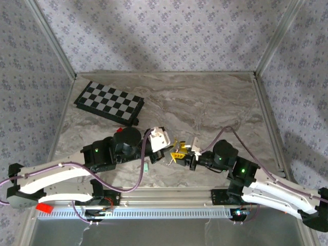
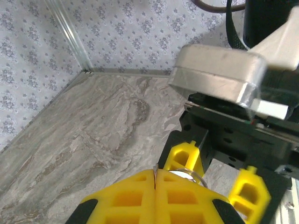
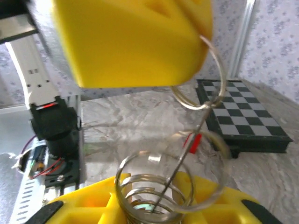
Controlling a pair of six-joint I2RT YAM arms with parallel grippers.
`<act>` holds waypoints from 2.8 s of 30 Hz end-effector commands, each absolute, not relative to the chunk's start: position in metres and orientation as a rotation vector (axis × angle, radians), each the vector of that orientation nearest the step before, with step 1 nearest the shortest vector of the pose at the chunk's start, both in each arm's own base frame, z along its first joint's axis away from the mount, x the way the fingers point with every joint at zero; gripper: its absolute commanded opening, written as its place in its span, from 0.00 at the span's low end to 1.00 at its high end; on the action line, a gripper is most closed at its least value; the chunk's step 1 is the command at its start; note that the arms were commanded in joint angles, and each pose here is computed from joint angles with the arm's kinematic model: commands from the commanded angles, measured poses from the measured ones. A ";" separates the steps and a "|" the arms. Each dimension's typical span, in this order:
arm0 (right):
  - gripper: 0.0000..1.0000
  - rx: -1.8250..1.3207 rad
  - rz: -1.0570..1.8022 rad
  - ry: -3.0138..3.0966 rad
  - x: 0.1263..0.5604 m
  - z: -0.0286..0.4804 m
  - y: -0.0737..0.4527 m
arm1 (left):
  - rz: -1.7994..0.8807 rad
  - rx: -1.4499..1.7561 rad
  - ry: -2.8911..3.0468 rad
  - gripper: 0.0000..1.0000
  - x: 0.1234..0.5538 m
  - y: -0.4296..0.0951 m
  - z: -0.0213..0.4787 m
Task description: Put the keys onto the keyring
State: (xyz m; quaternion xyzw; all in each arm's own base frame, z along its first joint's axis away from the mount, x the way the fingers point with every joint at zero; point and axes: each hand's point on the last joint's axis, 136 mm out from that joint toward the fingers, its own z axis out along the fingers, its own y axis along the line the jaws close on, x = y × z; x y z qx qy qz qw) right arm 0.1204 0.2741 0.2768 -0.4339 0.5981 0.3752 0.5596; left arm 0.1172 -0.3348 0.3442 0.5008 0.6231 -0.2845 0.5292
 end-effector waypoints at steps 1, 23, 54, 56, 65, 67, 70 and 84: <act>0.20 -0.893 0.749 1.360 0.142 0.303 0.263 | -0.702 1.200 1.432 0.00 0.112 -0.334 0.356; 0.00 -0.790 0.487 1.339 0.152 0.308 0.245 | -0.493 1.104 1.479 0.00 0.148 -0.344 0.346; 0.71 -0.928 0.813 1.161 0.087 0.344 0.222 | -0.818 0.943 1.267 0.00 0.121 -0.345 0.372; 0.71 -0.942 0.840 1.146 0.079 0.348 0.216 | -0.852 0.967 1.226 0.00 0.112 -0.342 0.377; 0.54 -0.996 0.917 1.065 0.059 0.372 0.211 | -1.007 1.076 1.089 0.00 0.078 -0.330 0.395; 0.51 -1.016 0.936 1.047 0.055 0.376 0.215 | -1.046 1.094 1.065 0.00 0.072 -0.329 0.398; 0.47 -1.034 0.925 1.039 0.056 0.381 0.221 | -1.090 1.124 1.036 0.00 0.065 -0.331 0.400; 0.40 -0.944 0.901 1.044 0.071 0.388 0.230 | -1.145 1.146 0.984 0.00 0.055 -0.330 0.403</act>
